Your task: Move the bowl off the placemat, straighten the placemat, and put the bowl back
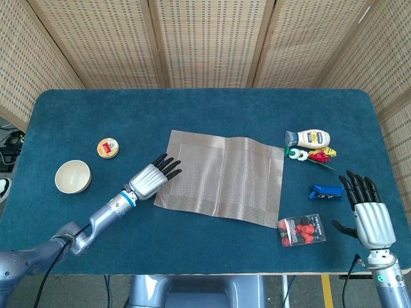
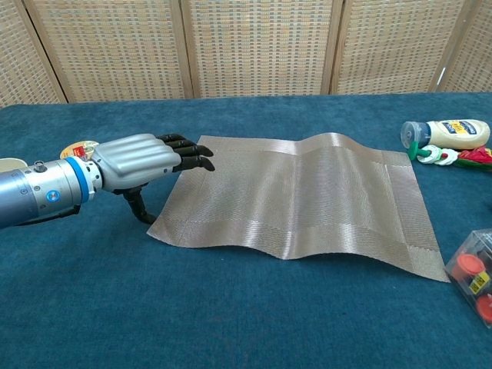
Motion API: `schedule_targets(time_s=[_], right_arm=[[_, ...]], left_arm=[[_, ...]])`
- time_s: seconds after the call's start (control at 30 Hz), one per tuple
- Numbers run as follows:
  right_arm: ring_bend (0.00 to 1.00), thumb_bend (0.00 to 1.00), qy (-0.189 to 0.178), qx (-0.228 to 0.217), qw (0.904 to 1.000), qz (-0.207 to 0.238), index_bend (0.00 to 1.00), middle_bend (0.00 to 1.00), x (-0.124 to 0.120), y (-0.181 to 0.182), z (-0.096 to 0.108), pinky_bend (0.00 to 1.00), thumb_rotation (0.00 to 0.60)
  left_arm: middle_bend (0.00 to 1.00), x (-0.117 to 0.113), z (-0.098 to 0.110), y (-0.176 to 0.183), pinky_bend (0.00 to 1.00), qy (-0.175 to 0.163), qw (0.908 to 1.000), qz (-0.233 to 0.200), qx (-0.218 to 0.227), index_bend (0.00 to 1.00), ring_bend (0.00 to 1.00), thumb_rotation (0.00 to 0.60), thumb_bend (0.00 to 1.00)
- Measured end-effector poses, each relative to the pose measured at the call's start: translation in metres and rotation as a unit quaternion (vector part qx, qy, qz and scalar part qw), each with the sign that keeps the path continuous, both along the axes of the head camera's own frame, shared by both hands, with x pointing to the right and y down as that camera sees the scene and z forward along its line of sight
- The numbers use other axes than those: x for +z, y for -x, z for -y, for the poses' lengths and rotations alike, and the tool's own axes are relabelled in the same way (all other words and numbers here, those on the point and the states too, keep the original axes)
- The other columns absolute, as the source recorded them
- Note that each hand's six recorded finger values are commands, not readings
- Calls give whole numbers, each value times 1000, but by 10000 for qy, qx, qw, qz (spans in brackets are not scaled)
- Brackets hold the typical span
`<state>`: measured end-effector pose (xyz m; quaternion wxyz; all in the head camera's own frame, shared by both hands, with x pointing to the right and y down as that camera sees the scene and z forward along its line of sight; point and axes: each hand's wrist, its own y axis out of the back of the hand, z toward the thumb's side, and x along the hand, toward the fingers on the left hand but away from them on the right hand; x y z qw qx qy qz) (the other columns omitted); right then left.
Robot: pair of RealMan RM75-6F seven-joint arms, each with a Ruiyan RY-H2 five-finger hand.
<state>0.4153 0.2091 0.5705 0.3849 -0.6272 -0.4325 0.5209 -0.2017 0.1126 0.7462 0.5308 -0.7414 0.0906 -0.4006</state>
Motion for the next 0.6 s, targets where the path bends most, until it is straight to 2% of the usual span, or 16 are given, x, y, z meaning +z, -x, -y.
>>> schedule_targets(time_s=[0.3, 0.6], right_arm=[[0, 0, -57, -9, 10000, 77, 10, 0, -6, 0, 0, 0, 600], [0, 0, -90, -44, 9999, 107, 13, 0, -9, 2, -1, 0, 600]], left_arm=[[0, 0, -7, -7, 0, 100, 9999, -14, 4, 131, 0, 600, 319], [0, 4, -15, -3, 0, 287, 9996, -15, -56, 215, 0, 600, 385]])
